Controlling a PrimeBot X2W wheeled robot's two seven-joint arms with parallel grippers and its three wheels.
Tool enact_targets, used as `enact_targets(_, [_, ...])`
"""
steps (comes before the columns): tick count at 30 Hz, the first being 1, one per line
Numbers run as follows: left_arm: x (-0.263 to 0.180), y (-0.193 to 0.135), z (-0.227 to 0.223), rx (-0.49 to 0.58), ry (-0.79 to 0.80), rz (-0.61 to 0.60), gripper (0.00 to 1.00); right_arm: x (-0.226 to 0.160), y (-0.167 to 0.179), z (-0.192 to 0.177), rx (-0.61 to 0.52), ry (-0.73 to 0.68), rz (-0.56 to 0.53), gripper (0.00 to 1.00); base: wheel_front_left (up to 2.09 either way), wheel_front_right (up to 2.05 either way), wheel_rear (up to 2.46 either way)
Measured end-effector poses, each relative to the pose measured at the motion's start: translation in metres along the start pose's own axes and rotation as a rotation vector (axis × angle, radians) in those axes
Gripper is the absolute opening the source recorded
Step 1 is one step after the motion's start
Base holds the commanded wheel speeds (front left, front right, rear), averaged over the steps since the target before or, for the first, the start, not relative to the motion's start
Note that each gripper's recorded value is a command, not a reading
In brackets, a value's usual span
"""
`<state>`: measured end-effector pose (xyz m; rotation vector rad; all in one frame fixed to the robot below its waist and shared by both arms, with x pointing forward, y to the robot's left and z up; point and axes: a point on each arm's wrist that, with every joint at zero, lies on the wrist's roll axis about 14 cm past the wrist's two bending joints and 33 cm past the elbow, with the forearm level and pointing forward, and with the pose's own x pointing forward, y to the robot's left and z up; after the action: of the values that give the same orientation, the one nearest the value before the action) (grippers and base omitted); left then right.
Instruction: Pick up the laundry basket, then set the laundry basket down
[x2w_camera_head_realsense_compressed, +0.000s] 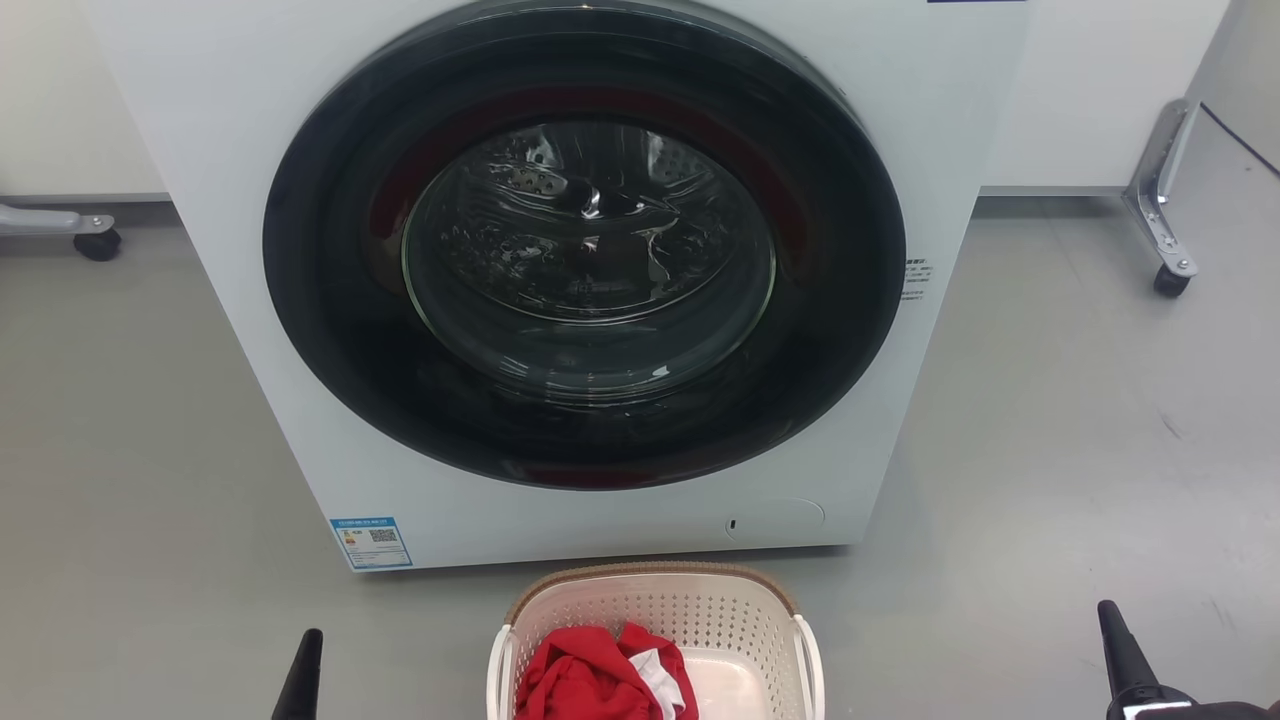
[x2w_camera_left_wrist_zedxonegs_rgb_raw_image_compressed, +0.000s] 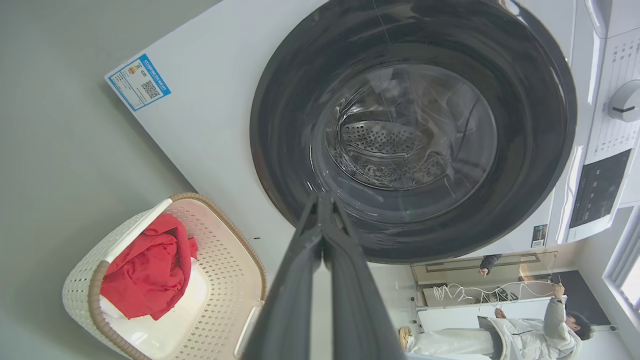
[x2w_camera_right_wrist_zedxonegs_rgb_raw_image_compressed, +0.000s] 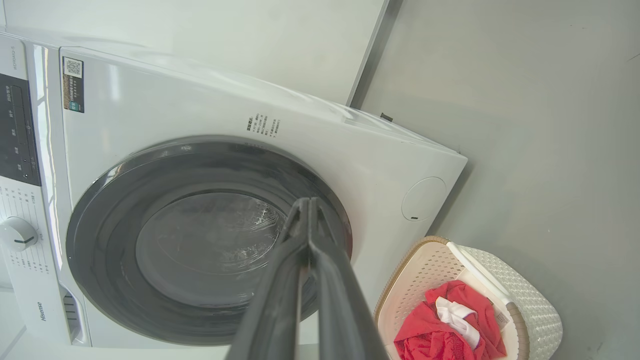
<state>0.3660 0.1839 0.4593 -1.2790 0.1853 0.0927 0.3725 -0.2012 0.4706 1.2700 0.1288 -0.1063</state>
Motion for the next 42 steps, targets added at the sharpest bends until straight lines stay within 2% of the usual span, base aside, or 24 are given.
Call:
enact_targets(20, [0.008,-0.017,0.013,-0.273,-0.025,-0.087,0.00,0.005,0.008,0.007,0.296,-0.019,0.060,0.00,0.00,0.00,0.00])
enact_targets(42, [0.009,-0.018,0.013,-0.290,-0.028,-0.097,0.00,0.007,0.011,0.008,0.302,-0.022,0.070,0.00,0.00,0.00,0.00])
